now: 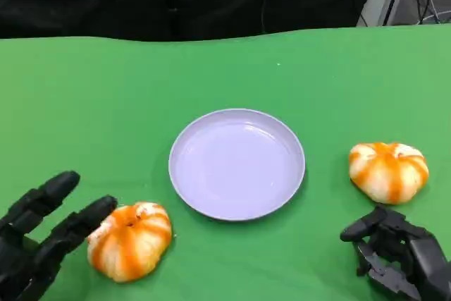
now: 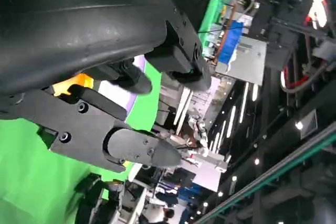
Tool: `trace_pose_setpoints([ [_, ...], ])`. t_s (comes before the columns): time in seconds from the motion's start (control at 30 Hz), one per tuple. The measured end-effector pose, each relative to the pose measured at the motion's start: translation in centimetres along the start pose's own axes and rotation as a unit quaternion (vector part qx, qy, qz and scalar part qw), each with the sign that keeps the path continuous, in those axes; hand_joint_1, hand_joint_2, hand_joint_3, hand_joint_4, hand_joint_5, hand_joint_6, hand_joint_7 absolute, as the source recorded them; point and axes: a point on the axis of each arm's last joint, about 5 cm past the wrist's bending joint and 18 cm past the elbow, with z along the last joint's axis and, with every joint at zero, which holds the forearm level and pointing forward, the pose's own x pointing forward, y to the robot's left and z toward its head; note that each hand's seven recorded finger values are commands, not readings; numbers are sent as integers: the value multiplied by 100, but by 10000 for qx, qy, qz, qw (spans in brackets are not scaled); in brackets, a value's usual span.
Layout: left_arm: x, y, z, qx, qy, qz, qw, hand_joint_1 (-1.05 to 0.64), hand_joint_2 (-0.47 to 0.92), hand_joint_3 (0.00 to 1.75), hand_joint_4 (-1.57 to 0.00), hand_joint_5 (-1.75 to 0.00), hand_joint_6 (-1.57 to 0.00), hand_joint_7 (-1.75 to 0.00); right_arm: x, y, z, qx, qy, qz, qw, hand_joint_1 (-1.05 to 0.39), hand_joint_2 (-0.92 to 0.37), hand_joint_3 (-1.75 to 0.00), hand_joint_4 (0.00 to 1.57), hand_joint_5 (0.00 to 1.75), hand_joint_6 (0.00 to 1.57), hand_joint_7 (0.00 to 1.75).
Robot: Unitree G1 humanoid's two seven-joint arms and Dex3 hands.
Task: Grasp the bread from the table and place it into the plate.
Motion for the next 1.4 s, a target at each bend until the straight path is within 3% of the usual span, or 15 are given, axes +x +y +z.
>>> trace_pose_setpoints([
  [0.17, 23, -5, 48, 602, 72, -306, 9977, -83, 92, 9, -36, 0, -37, 0, 11, 1, 2, -5, 9, -3, 10000, -11, -92, -50, 67, 170, 74, 118],
  [0.33, 97, -68, 124, 1820, 332, -337, 9822, -99, 92, 16, -44, -3, -43, -2, 24, 8, 2, -41, 5, 1, 10000, -12, -92, -50, 66, 169, 74, 118],
  [0.6, 218, -229, 328, 4606, 740, -385, 8837, -97, 92, 35, -52, -2, -50, -2, 26, 32, 0, -59, -8, -52, 10000, -13, -92, -49, 66, 169, 74, 116],
  [0.8, 305, -297, 310, 5566, 1163, -465, 8213, -99, 92, 56, -48, 0, -48, 0, 30, 42, -2, -59, -9, -52, 10000, -13, -92, -49, 67, 170, 74, 117],
  [1.07, 450, -364, 259, 6199, 2168, -1082, 7463, -102, 92, 61, -37, 0, -41, 0, 33, 44, -3, -57, -10, -61, 10000, -13, -92, -50, 67, 170, 75, 118],
  [1.4, 653, -483, 159, 6483, 2537, -1485, 7023, -104, 92, 64, -41, -2, -42, 0, 33, 49, -5, -59, 5, -59, 10000, -14, -92, -48, 67, 171, 75, 118],
])
